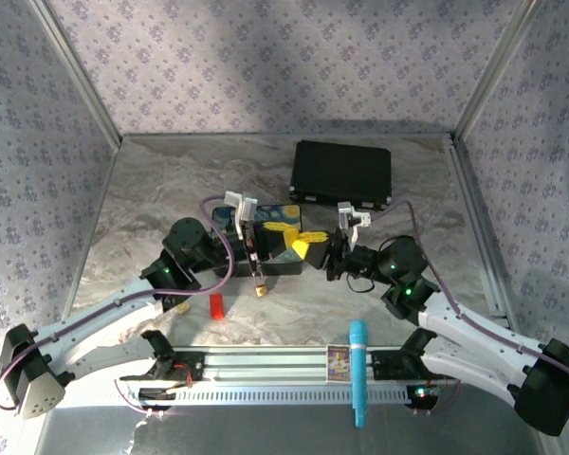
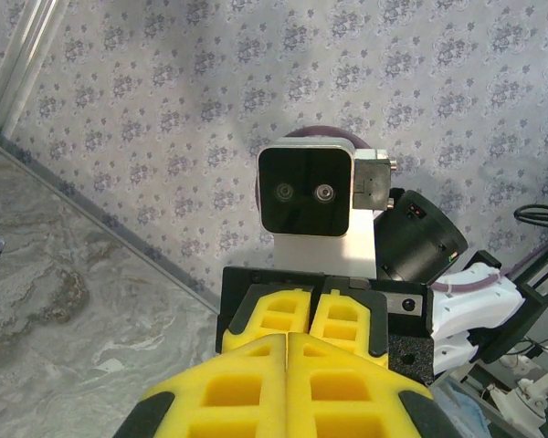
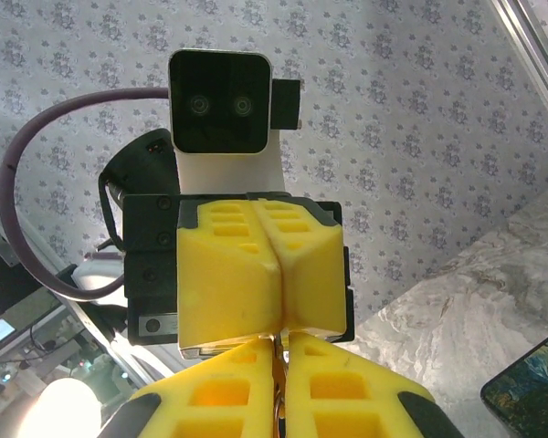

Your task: Unlock a padlock with a key

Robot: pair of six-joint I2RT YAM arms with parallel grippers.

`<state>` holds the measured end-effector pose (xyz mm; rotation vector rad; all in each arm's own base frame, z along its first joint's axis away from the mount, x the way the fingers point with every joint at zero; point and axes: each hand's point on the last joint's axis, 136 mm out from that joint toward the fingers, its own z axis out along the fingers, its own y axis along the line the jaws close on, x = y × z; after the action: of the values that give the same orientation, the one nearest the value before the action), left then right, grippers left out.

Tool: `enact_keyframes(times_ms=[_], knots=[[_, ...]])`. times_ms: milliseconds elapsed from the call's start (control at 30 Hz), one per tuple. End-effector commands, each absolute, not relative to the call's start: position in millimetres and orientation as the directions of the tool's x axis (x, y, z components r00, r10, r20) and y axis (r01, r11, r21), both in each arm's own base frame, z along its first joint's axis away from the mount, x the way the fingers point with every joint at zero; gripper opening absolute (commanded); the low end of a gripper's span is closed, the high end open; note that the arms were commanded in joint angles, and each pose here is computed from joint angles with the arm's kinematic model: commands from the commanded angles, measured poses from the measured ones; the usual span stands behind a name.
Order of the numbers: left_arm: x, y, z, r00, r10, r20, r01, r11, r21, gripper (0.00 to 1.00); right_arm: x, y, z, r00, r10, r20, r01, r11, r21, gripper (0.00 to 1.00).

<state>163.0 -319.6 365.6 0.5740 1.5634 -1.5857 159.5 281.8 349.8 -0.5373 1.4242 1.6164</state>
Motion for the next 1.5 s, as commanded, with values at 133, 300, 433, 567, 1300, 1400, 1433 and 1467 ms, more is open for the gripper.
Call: enact_keyframes(times_ms=[133,300,433,567,1300,1400,1433,1467], knots=[[164,-317,375,-0.546,-0.276,-0.791,0.804,0.096,-0.588,0.0,157,277,356,-0.507,0.351,-0.787,-0.831,0.041,0.554,0.07],[165,-318,375,-0.553,-0.278,-0.786,0.799,0.093,-0.595,0.0,157,277,353,-0.514,0.349,-0.784,-0.827,0.041,0.56,0.11],[166,-319,374,-0.556,-0.278,-0.783,0.797,0.089,-0.598,0.0,156,275,354,-0.508,0.355,-0.785,-0.831,0.038,0.555,0.11],[166,-319,372,-0.558,-0.278,-0.782,0.794,0.094,-0.601,0.0,154,274,352,-0.507,0.354,-0.786,-0.831,0.04,0.554,0.17],[165,-323,366,-0.565,-0.259,-0.783,0.79,0.103,-0.604,0.0,160,270,351,-0.498,0.385,-0.777,-0.827,0.06,0.56,0.01],[165,-323,363,-0.566,-0.252,-0.785,0.789,0.112,-0.604,0.0,160,269,348,-0.501,0.386,-0.775,-0.822,0.066,0.565,0.0],[167,-323,362,-0.568,-0.249,-0.785,0.786,0.121,-0.607,0.0,160,269,348,-0.501,0.387,-0.774,-0.822,0.067,0.565,0.0],[168,-323,361,-0.569,-0.25,-0.783,0.781,0.132,-0.61,0.01,160,268,348,-0.501,0.386,-0.774,-0.821,0.069,0.566,0.0]])
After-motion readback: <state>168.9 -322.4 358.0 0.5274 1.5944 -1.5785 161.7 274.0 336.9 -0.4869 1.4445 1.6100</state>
